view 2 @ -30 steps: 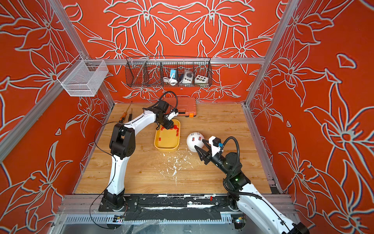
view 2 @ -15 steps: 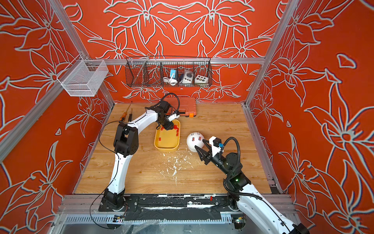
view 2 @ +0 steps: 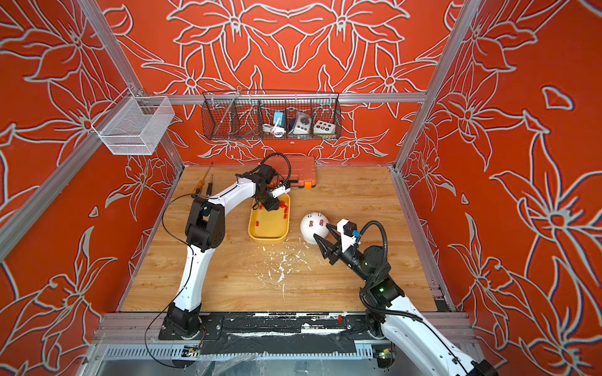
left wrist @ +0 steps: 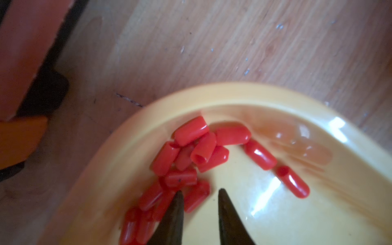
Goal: Cover the protruding screws with screw protection sleeves
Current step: Pick up the screw protection sleeve from the storage box.
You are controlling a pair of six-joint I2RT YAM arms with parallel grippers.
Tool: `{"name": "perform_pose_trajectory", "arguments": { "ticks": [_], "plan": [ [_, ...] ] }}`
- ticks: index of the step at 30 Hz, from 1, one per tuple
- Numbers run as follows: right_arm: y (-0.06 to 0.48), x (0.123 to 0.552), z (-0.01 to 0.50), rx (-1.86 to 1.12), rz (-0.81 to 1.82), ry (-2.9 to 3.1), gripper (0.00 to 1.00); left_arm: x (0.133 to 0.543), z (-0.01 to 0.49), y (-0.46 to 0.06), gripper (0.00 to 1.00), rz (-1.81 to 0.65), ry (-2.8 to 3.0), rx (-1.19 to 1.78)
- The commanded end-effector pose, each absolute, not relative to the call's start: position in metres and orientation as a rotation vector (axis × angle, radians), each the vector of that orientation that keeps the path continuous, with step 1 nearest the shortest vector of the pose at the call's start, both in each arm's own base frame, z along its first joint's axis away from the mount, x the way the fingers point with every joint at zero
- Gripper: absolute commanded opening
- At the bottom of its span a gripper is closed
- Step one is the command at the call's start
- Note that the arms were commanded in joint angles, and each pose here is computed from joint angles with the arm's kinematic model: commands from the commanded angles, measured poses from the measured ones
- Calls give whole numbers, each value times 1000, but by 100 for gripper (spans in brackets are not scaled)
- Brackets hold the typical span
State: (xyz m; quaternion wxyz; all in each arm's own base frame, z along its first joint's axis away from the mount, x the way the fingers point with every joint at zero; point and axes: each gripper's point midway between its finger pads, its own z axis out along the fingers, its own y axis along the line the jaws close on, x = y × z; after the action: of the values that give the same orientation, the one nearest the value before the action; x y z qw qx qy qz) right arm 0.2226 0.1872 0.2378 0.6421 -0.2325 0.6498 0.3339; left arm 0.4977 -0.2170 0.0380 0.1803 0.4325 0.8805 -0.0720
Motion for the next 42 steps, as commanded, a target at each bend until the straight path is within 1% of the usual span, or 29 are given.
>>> {"name": "perform_pose_trajectory", "arguments": {
  "ticks": [1,6,8,13,16,21,30,42],
  "plan": [
    [186,222,235,-529,746,1479,61,491,19,-215,28,-190,2515,1273],
    [184,221,235,-526,741,1476,62,491,16,-214,25,-179,2516,1281],
    [184,222,235,-525,741,1477,62,489,15,-214,16,-184,2520,1281],
    [184,222,234,-522,737,1482,62,488,21,-214,10,-185,2511,1271],
    [184,223,234,-521,736,1480,62,487,29,-216,0,-176,2488,1268],
    [184,223,234,-520,735,1480,62,484,44,-219,0,-160,2463,1241],
    [181,220,239,-507,735,1466,62,472,79,-226,0,-248,2391,1100],
    [180,224,233,-499,716,1471,62,434,119,-224,0,-367,2306,955]
  ]
}}
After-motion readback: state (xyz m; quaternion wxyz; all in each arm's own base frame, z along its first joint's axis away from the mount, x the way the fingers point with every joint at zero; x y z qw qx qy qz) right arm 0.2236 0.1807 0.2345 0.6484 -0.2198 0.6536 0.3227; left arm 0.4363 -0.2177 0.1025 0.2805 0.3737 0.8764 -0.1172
